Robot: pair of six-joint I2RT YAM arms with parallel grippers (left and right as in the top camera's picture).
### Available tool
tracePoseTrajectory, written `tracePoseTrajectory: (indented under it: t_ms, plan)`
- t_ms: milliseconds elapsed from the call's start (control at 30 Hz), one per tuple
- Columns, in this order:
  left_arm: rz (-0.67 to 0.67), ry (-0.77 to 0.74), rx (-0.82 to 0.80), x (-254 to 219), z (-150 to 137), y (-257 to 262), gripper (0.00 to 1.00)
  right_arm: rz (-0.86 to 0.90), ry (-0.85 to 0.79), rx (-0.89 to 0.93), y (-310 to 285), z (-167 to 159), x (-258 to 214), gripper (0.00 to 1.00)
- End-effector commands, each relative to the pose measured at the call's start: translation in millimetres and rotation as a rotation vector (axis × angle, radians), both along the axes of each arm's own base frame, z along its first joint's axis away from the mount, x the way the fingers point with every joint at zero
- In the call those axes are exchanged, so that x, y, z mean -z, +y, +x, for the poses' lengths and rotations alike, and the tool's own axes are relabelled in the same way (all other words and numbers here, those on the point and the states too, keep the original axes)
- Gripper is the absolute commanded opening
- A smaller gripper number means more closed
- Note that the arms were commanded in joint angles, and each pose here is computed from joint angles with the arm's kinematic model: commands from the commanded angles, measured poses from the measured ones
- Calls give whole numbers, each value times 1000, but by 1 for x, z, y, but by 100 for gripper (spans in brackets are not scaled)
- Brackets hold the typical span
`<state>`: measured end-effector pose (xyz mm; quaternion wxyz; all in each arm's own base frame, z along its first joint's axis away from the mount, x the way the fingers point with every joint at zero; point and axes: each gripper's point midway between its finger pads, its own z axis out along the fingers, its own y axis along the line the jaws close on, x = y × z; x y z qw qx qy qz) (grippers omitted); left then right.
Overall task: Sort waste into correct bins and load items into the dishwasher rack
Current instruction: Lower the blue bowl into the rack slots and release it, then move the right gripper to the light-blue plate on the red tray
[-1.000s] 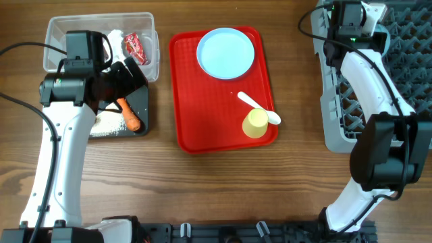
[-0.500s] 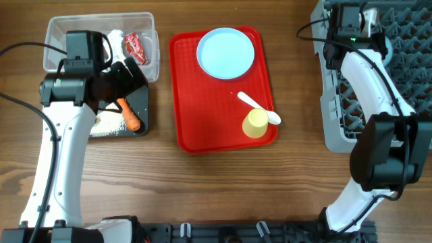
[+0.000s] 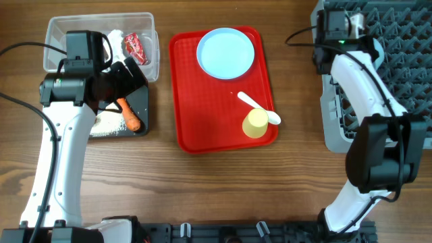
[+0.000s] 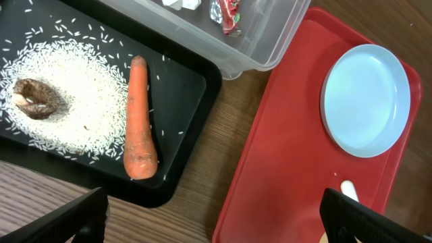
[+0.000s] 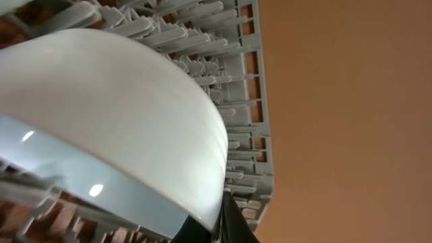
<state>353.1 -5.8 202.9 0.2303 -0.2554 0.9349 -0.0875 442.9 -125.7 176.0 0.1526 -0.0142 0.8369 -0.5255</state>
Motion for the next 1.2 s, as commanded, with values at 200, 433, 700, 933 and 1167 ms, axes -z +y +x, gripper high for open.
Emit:
tracePoseTrajectory:
  t_ms: [200,433,700,933,1167]
  plan:
    - [11,-9,-12,-3,3,2,100,91,77,-200,75,10,25,82]
    - [11,-9,-12,-3,3,1,100,186,53,-224,87,14,36,84]
    - [11,-9,-12,-3,3,2,100,297,-53,-242,101,29,27,85]
    - [11,-9,-12,-3,3,2,100,500,-251,-356,133,53,-21,86]
    - [11,-9,-12,-3,3,2,100,1105,-372,-641,237,44,-83,76]
